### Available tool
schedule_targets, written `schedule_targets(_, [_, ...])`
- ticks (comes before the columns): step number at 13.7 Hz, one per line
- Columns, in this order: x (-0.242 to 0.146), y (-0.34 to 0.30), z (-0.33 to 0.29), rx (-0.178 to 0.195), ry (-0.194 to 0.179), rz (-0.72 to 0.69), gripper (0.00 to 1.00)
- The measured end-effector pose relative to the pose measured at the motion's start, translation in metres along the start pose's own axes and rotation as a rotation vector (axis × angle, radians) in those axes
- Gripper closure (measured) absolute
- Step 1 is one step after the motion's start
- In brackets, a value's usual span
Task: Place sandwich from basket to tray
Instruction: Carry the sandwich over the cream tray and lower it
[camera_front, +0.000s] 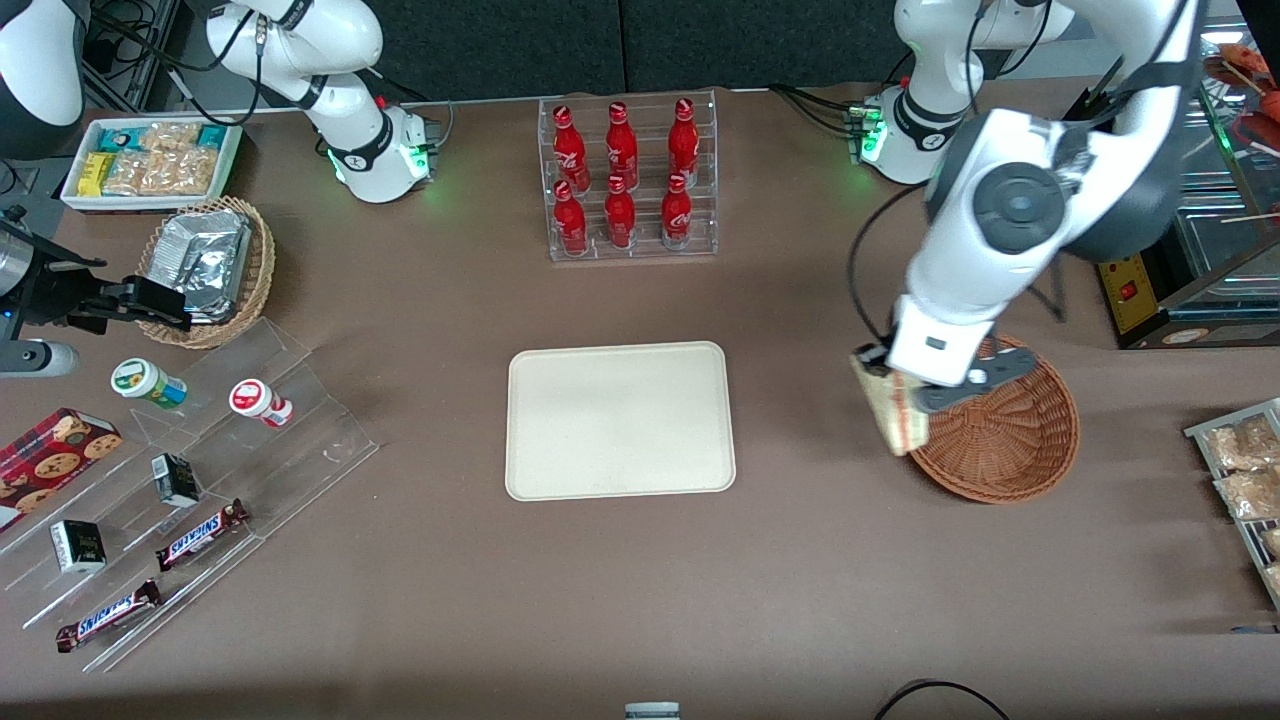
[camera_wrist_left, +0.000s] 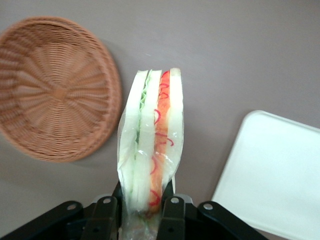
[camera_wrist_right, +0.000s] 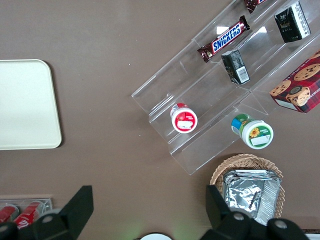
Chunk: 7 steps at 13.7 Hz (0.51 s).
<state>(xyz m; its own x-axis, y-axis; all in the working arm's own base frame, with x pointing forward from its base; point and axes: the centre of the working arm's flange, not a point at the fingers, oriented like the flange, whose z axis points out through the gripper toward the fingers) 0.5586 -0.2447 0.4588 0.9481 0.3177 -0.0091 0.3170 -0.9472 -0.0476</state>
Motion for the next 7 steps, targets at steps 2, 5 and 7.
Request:
schedule_targets(2, [-0.017, 0.034, 0.018, -0.025, -0.007, 0.064, 0.70])
schedule_targets(5, [-0.044, 0.085, 0.051, -0.072, -0.010, 0.150, 0.70])
schedule_targets(7, [-0.067, 0.122, 0.071, -0.091, -0.027, 0.200, 0.70])
